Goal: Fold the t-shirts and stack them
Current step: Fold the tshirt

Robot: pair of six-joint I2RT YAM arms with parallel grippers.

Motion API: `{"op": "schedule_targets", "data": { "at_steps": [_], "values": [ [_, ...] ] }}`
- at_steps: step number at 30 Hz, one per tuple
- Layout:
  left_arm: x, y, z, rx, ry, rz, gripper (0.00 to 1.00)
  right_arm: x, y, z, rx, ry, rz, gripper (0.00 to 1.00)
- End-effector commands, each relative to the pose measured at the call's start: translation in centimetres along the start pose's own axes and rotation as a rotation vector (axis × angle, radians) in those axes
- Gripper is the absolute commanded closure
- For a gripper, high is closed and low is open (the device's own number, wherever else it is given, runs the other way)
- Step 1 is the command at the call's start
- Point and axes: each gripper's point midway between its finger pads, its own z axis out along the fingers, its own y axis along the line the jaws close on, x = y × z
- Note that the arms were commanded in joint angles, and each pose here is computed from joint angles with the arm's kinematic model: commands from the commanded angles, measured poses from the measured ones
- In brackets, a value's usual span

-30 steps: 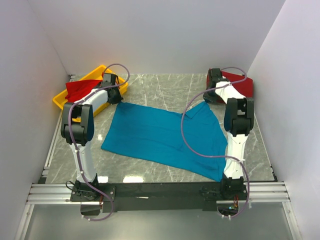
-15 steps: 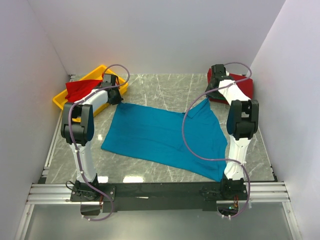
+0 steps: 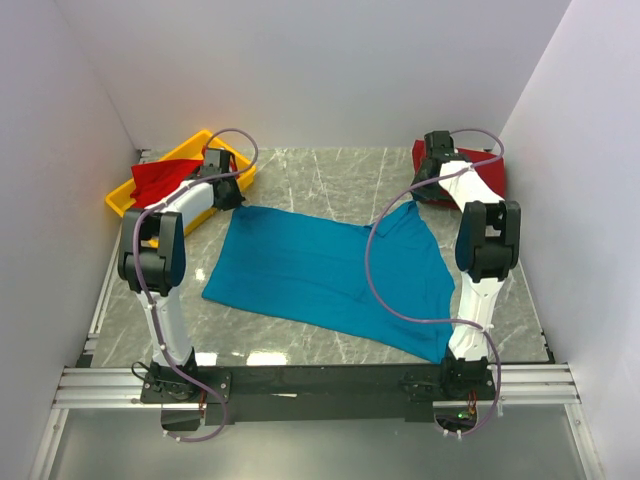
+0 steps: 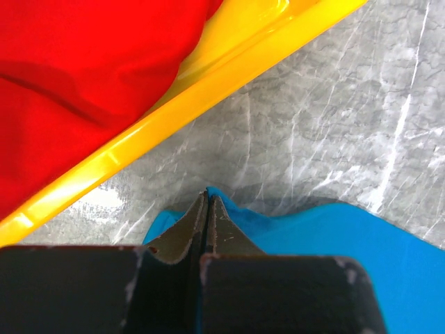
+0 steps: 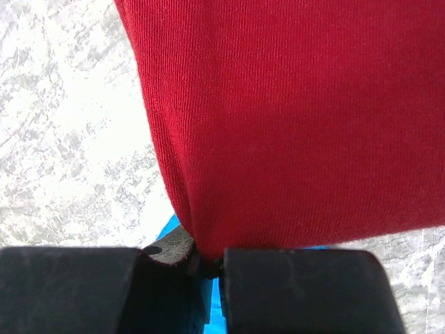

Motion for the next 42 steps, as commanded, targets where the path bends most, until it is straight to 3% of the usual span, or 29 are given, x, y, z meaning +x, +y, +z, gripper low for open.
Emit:
{"op": "schedule_targets", "data": {
  "at_steps": [1, 5, 9, 13, 19, 42],
  "values": [
    [-1.9, -1.3, -1.9, 0.049, -0.064, -0.002, 1.00, -1.3, 0.8, -2.3, -0.045, -0.037, 0.000, 1.00],
    [-1.8, -1.2, -1.9, 0.049, -0.064, 0.000, 1.00, -1.2, 0.7, -1.6, -0.038, -0.037, -0.005, 0.99],
    [-1.9, -1.2, -2.0, 0.047, -0.066, 0.001, 1.00, -1.2, 0.7, -1.1, -0.032, -0.038, -0.005, 0.91],
    [-1.9, -1.1, -2.1, 0.045, -0.067, 0.003, 1.00, -1.4, 0.6, -1.0, -0.033, -0.046, -0.014, 0.75],
    [-1.8, -1.2, -2.1, 0.047, -0.063, 0.000, 1.00, -1.8, 0.8, -1.6, -0.050, -0.086, -0.036, 0.65],
    [-1.4, -0.9, -1.7, 0.038, -0.052, 0.002, 1.00, -0.9, 1.8, -1.1, -0.034, -0.065, -0.047, 0.68]
  ]
}}
